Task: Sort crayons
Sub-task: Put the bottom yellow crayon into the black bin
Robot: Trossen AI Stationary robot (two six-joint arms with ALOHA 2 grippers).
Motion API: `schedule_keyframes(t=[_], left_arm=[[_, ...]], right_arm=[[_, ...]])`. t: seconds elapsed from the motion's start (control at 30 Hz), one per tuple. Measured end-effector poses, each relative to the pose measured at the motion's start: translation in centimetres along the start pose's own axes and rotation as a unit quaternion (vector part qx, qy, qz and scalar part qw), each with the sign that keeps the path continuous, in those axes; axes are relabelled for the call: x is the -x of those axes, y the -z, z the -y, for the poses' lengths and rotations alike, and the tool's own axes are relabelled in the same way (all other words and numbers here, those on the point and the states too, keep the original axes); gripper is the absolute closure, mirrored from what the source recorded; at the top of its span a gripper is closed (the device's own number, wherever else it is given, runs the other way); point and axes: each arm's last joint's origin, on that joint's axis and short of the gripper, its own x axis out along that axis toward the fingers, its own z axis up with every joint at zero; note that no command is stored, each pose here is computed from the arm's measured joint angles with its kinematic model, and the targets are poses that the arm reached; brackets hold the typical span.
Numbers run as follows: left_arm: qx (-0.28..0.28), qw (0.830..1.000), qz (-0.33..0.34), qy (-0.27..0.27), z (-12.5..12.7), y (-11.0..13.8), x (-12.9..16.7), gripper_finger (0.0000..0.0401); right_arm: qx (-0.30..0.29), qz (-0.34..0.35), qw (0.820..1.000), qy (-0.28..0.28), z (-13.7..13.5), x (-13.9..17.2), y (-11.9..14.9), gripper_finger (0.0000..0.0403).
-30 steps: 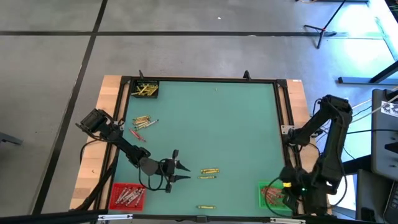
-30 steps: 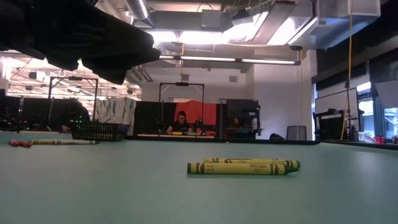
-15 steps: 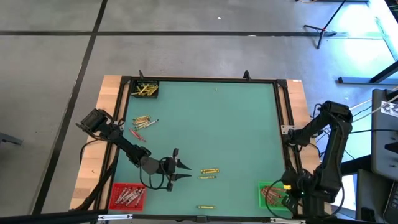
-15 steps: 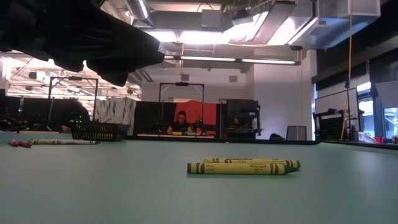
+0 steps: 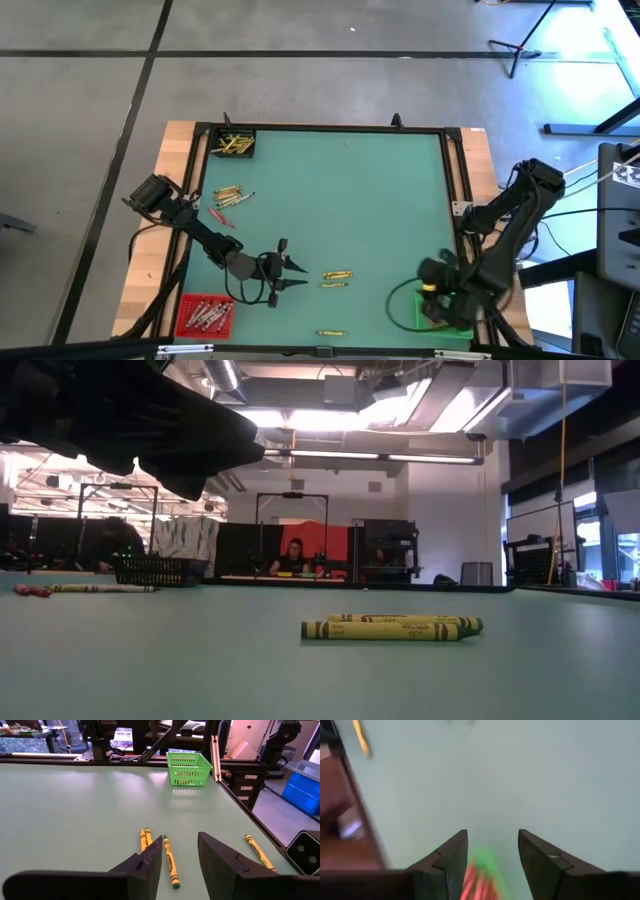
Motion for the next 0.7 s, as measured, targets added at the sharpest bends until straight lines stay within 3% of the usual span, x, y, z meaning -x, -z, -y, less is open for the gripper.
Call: schedule_keyframes(t=[0.1,0.23,0.4,0.57,0.7], left_arm=[[0.0,1.0,0.0,0.0,0.0,0.0,0.0,0.0292],[-0.002,1.0,0.0,0.0,0.0,0.0,0.0,0.0292],[-0.001,1.0,-0.002,-0.007,-0.4,0.0,-0.2,0.0292],[-0.003,1.0,-0.013,-0.014,-0.7,0.2,-0.3,0.0292],[-0.005,1.0,-0.017,-0.015,-0.7,0.3,-0.3,0.0292]], right_arm=[[0.08,0.087,0.993,0.018,-0.5,-1.5,-2.3,0.0239],[0.174,0.152,0.971,0.053,-1.4,-4.0,-4.8,0.0249],[0.245,0.136,0.959,0.044,-2.3,-8.2,-7.5,0.0255],[0.273,0.095,0.957,0.004,-2.1,-12.6,-9.8,0.0255],[0.287,0.073,0.955,0.005,-1.2,-15.1,-11.0,0.0255]])
